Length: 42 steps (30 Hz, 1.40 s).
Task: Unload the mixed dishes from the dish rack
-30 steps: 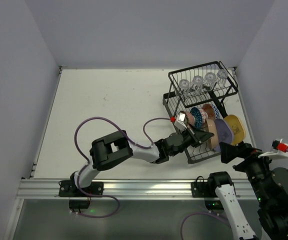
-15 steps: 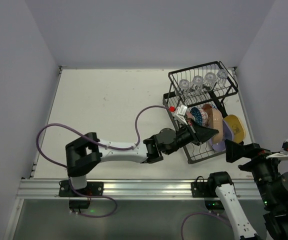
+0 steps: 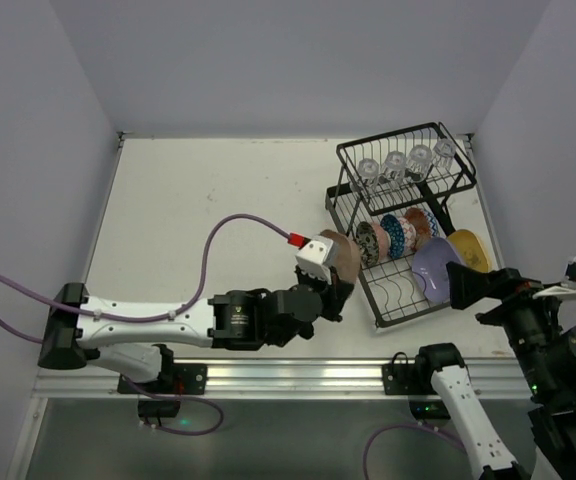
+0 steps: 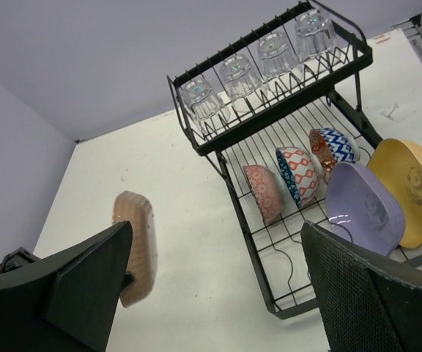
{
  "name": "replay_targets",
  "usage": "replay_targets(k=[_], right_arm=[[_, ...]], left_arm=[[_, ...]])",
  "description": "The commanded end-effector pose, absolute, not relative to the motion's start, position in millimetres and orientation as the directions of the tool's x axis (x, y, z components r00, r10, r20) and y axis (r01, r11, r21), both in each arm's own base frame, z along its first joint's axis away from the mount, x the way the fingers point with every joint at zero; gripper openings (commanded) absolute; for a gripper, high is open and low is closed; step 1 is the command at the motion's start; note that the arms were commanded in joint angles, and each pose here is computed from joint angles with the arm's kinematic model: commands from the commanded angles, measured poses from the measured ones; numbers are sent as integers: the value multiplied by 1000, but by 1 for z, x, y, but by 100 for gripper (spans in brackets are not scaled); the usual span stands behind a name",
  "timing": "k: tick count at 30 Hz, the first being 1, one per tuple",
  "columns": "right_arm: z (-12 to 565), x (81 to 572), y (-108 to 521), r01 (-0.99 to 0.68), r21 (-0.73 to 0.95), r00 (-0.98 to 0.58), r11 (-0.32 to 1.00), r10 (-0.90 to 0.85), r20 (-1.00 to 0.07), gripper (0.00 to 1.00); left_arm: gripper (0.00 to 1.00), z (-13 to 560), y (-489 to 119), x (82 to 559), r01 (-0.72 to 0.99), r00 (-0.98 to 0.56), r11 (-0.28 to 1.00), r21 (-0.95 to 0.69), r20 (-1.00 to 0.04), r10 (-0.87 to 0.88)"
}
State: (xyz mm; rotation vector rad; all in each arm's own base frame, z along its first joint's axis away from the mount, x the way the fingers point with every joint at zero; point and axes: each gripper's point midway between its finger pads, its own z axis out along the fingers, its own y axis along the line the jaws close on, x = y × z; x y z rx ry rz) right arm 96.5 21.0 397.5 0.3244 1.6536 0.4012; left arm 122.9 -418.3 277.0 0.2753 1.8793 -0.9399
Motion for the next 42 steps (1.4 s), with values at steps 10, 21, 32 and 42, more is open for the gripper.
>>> replay_targets(k=[10, 21, 32, 42], right_arm=[[381, 134, 66, -189, 464, -277, 866, 406, -871, 99], [364, 141, 68, -188, 449, -307, 873, 382, -872, 99], [349, 140, 64, -176, 417, -324, 892, 347, -880, 99], [344, 146, 68, -187, 420, -337, 888, 344, -876, 99]], left_arm=[[0, 202, -230, 263, 89, -577, 993, -72, -816, -8], [0, 128, -164, 386, 23, -825, 992, 122, -558, 87], [0, 93, -142, 452, 99, -864, 954, 284, -452, 224], [0, 57, -130, 454, 69, -897, 961, 267, -405, 177]])
